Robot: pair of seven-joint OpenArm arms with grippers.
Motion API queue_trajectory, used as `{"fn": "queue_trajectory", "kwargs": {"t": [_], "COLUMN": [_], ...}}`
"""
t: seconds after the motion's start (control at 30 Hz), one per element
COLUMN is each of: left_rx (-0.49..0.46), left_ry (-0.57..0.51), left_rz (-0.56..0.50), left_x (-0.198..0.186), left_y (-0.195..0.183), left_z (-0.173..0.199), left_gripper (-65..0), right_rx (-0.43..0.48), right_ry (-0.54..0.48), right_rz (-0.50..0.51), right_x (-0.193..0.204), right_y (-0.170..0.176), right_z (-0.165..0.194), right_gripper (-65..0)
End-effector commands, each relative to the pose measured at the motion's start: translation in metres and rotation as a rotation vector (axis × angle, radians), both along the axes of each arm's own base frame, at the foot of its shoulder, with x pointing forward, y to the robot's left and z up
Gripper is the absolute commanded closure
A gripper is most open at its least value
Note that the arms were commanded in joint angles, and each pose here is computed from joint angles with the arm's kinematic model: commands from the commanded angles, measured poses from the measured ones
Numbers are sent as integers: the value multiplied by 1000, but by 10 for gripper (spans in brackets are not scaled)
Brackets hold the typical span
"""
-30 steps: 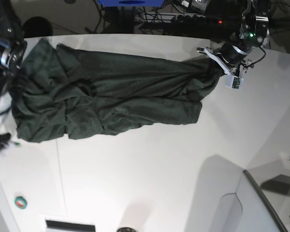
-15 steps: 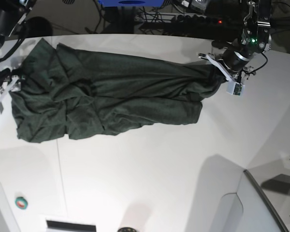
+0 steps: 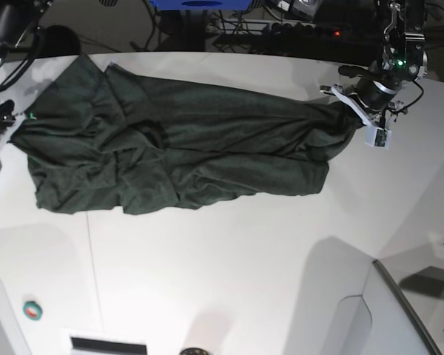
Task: Layout the t-shirt on the table in an organized manner, then fold the t-shirt properly
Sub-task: 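Release and regrasp the shirt with the right gripper, pulling it outward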
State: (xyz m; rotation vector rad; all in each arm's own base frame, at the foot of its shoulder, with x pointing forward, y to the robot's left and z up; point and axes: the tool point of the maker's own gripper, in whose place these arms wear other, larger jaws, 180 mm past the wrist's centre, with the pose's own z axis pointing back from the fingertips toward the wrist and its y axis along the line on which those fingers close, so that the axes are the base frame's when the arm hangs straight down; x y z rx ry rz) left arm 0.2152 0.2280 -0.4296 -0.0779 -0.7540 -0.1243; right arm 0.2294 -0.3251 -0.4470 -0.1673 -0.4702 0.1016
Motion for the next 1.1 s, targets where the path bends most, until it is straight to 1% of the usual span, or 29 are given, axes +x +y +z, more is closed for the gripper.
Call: {"fn": "queue_trajectory", "kwargs": {"t": [0.0,0.1,0.23,0.37,0.5,0.57,0.63,0.7,0.77,0.83,0.9,0.97,1.03,1.07], "left_rx": [5,30,40,46,46,46,46,46,46,45,41,39,35,34], "left_ry": [-46,-46,-46,-41,-43,-44,-41,-39,-40,-34,-32,-28,-25,-24], "left_rz": [-1,-14,-18,-21,-21,-22,-21,-19,-20,-21,-19,-19,-23,-24], "left_x": [9,10,11,10,10,11,10,9,10,6,5,4,3,3], "left_y": [4,11,14,17,17,17,17,18,17,16,15,14,12,11], "left_z": [11,14,15,15,15,16,15,14,15,13,13,11,10,10], "left_gripper": [0,0,0,0,0,0,0,0,0,0,0,0,0,0], "right_rx": [-24,-40,-47,-109,-101,-101,-124,-137,-137,-134,-129,-118,-151,-165], "right_ry": [-49,-36,-41,-13,14,5,-12,-16,-12,-9,-15,-72,-153,-185], "right_rz": [-4,-16,-111,-187,-225,-267,-344,-379,-383,-365,-301,-276,-250,-215], "right_x": [10,2,-14,-29,-40,-46,-52,-56,-58,-58,-54,-42,-26,-14], "right_y": [-8,-17,-42,-70,-76,-85,-96,-101,-101,-98,-89,-76,-67,-58], "right_z": [14,14,17,22,15,18,21,22,22,21,26,37,63,73], "right_gripper": [0,0,0,-2,-2,-2,-3,-3,-2,-2,-2,-2,-2,-2]}}
